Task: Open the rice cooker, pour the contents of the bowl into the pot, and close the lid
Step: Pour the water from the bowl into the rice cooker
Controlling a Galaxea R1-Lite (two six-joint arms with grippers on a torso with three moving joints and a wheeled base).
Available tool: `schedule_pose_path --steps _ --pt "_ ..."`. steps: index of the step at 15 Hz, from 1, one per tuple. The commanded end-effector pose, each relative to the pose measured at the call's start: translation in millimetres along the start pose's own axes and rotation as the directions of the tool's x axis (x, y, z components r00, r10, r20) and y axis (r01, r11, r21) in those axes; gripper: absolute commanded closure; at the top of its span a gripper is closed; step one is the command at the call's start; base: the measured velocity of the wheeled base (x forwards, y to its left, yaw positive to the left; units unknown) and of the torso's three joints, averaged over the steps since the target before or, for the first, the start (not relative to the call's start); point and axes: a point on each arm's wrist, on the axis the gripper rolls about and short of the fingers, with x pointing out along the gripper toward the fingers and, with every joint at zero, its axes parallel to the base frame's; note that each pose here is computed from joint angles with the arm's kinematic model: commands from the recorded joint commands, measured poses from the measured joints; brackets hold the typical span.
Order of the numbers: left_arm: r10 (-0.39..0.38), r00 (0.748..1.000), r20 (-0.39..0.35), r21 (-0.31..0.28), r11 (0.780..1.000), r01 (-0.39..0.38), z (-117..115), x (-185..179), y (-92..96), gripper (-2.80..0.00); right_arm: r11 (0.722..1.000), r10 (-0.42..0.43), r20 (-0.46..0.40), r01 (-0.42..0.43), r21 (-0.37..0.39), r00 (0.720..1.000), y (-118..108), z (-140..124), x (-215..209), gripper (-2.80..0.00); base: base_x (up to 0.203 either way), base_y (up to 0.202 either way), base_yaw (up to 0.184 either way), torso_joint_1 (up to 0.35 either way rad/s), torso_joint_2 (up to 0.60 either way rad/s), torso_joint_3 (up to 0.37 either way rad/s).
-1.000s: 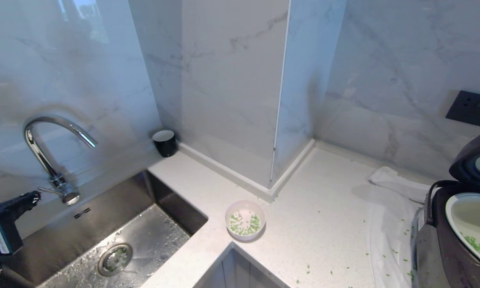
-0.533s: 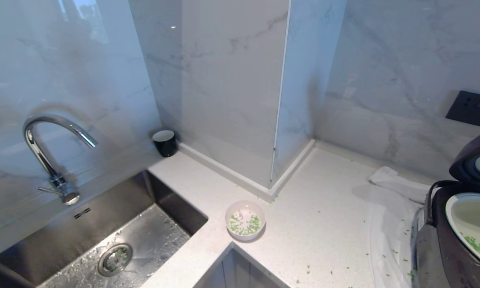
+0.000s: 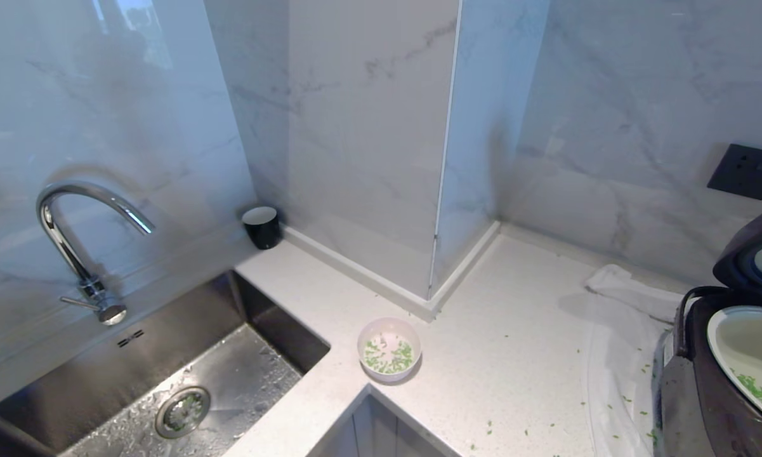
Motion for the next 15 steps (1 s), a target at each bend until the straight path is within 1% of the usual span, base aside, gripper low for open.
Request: schedule_pose_path --steps 1,2,3,5,8,10,11,12,14,15 --pt "-0.025 0.998 0.062 -0.014 1.000 0.026 -15 -19 0.7 0.00 1.000 0.001 0.000 -0.001 0.000 1.000 0 0 0 0.00 0.000 0.000 0.000 0.000 0.00 0.000" --pt "-0.056 0.996 0.070 -0.012 0.998 0.057 -25 -25 -0.7 0.00 1.000 0.001 0.000 -0.001 0.000 1.000 0 0 0 0.00 0.000 0.000 0.000 0.000 0.00 0.000" --pt "-0.085 0.995 0.054 -0.006 0.996 0.085 -36 -30 -2.5 0.00 1.000 0.001 0.000 -0.001 0.000 1.000 0 0 0 0.00 0.000 0.000 0.000 0.000 0.00 0.000" --pt "-0.129 0.991 -0.046 0.004 0.992 0.130 -60 -36 -7.0 0.00 1.000 0.001 0.000 -0.001 0.000 1.000 0 0 0 0.00 0.000 0.000 0.000 0.000 0.00 0.000" --pt "-0.180 0.977 -0.115 0.002 0.983 0.181 -80 -35 -12.7 0.00 1.000 0.001 0.000 -0.001 0.000 1.000 0 0 0 0.00 0.000 0.000 0.000 0.000 0.00 0.000" --pt "-0.207 0.971 -0.123 -0.043 0.978 0.203 -83 -35 -13.8 0.00 1.000 0.001 0.000 -0.001 0.000 1.000 0 0 0 0.00 0.000 0.000 0.000 0.000 0.00 0.000" --pt "-0.236 0.961 -0.143 -0.054 0.971 0.231 -85 -35 -14.7 0.00 1.000 0.001 0.000 -0.001 0.000 1.000 0 0 0 0.00 0.000 0.000 0.000 0.000 0.00 0.000" --pt "-0.262 0.947 -0.186 -0.061 0.965 0.255 -88 -37 -15.5 0.00 1.000 0.001 0.000 -0.001 0.000 1.000 0 0 0 0.00 0.000 0.000 0.000 0.000 0.00 0.000" --pt "-0.293 0.910 -0.294 -0.070 0.956 0.285 -94 -41 -16.3 0.00 1.000 0.001 0.000 -0.001 0.000 1.000 0 0 0 0.00 0.000 0.000 0.000 0.000 0.00 0.000" --pt "-0.294 0.907 -0.302 -0.073 0.956 0.286 -93 -42 -15.9 0.00 1.000 0.001 0.000 -0.001 0.000 1.000 0 0 0 0.00 0.000 0.000 0.000 0.000 0.00 0.000"
